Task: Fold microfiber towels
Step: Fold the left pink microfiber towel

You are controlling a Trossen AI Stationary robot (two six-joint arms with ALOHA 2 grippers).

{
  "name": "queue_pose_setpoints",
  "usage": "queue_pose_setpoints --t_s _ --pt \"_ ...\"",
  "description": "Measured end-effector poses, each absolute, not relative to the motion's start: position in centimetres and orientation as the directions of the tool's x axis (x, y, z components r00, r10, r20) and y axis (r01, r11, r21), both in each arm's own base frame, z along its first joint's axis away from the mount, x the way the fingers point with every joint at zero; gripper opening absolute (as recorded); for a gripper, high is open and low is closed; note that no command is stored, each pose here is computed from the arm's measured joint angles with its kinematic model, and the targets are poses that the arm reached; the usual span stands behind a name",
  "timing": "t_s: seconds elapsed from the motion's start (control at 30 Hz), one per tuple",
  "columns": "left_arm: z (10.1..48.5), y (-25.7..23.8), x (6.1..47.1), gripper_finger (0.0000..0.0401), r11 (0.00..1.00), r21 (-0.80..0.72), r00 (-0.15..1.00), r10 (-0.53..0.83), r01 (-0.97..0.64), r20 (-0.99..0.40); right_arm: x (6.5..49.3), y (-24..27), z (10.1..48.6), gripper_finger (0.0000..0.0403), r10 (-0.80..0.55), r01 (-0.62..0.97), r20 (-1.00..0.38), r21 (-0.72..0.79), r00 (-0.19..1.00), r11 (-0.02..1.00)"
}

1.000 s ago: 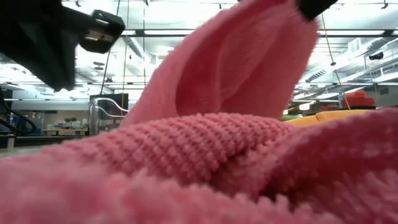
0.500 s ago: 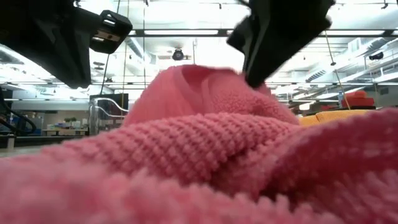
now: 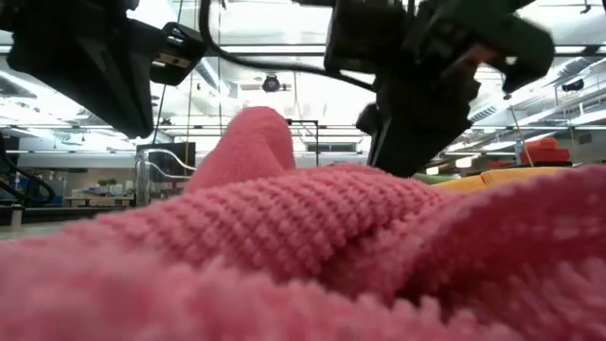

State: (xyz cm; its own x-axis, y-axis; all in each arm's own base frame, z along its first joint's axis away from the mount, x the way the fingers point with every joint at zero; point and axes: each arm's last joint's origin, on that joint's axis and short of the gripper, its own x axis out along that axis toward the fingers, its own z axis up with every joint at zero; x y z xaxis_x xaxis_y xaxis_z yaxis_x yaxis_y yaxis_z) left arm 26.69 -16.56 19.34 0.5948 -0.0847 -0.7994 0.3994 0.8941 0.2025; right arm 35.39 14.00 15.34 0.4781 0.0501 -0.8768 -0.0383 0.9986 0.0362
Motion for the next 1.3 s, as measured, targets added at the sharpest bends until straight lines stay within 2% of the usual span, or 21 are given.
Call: queue_pose_setpoints --t_s 0.37,0.73,1.1,1.3 --pt "19.4 -16.6 26.8 0.0038 0.896 0.199 0.607 -0.093 0.396 -0.789 35.4 13.5 15.0 0.0040 0.044 -0.022 -0.881 0.038 0.472 0.999" --pt "19.9 -17.2 27.7 0.0040 0.908 0.179 0.682 -0.142 0.378 -0.717 35.4 13.5 15.0 0.0042 0.038 -0.014 -0.880 0.035 0.474 0.999" --pt "19.7 -17.5 27.9 0.0037 0.909 0.176 0.692 -0.151 0.378 -0.706 35.3 13.3 15.0 0.0118 0.006 0.048 -0.885 0.032 0.465 0.998" --pt "20.3 -17.8 28.4 0.0040 0.901 0.191 0.744 -0.186 0.389 -0.642 35.3 12.8 14.9 0.0133 -0.013 0.071 -0.893 0.021 0.450 0.997"
